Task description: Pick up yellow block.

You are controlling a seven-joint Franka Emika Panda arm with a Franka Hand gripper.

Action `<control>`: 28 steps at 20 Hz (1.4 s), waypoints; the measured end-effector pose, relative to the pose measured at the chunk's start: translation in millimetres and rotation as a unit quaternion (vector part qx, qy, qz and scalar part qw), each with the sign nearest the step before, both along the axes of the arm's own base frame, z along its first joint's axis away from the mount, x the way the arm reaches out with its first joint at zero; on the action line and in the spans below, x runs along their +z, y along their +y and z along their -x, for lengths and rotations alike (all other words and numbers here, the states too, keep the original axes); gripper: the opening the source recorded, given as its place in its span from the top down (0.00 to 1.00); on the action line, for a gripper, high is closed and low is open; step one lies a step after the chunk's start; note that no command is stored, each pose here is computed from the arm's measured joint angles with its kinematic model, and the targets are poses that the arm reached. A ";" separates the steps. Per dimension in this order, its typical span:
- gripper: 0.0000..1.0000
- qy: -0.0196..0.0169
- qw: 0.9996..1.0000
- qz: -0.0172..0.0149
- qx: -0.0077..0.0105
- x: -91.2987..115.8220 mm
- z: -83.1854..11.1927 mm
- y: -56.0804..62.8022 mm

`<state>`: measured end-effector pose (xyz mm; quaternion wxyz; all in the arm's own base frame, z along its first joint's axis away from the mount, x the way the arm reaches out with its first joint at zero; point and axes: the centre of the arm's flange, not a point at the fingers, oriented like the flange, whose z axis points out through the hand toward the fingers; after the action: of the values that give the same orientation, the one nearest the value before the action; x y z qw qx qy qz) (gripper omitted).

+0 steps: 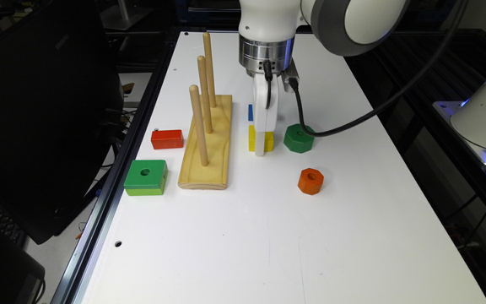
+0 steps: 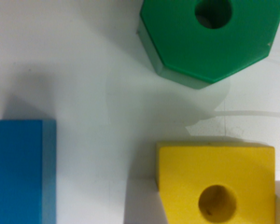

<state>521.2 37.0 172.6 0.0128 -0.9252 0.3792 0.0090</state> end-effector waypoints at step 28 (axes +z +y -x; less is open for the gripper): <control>1.00 -0.006 1.000 0.015 -0.003 90.7 3.0 4.5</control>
<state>518.2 41.6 263.3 0.0013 -0.9243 0.3817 -0.0018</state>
